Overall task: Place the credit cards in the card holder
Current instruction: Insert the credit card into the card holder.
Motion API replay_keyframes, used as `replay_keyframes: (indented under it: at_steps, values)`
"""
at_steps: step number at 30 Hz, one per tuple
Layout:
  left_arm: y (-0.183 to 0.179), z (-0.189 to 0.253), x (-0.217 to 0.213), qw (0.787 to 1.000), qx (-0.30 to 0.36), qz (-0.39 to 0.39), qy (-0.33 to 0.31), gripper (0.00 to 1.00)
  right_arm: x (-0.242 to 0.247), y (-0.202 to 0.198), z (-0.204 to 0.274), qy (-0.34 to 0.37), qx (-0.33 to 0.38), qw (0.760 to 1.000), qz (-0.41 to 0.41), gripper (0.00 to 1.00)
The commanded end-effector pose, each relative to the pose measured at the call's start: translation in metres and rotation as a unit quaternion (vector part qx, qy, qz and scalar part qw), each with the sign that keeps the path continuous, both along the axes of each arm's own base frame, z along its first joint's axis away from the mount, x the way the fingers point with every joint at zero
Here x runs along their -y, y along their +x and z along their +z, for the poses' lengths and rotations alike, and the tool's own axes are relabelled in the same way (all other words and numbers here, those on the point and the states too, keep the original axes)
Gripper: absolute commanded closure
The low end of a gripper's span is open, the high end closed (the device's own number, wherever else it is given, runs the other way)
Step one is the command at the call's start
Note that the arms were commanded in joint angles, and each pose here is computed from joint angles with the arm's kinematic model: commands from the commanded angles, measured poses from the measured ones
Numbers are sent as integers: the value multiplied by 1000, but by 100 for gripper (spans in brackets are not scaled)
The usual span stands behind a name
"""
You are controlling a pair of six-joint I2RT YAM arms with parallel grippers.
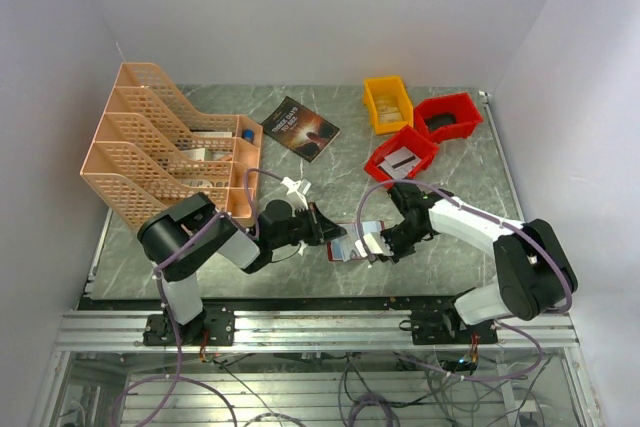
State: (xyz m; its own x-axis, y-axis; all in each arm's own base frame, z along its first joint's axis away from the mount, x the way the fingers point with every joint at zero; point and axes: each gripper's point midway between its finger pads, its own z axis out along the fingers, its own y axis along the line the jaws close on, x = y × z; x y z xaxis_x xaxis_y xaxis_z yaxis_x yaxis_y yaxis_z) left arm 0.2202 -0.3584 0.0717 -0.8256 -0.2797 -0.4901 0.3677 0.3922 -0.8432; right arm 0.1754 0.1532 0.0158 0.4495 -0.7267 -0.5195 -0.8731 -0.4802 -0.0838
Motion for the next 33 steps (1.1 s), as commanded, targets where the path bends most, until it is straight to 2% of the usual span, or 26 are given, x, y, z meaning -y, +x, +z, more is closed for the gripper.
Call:
replay_keyframes:
  at_steps: [1,33]
  values:
    - [12,18,5,999,26,13,-33,93,2,1,-6,-14,0,1000,-10,100]
    - [19,1,1,998,1,36,-45,93,4,4,-7,-24,-3,999,-21,100]
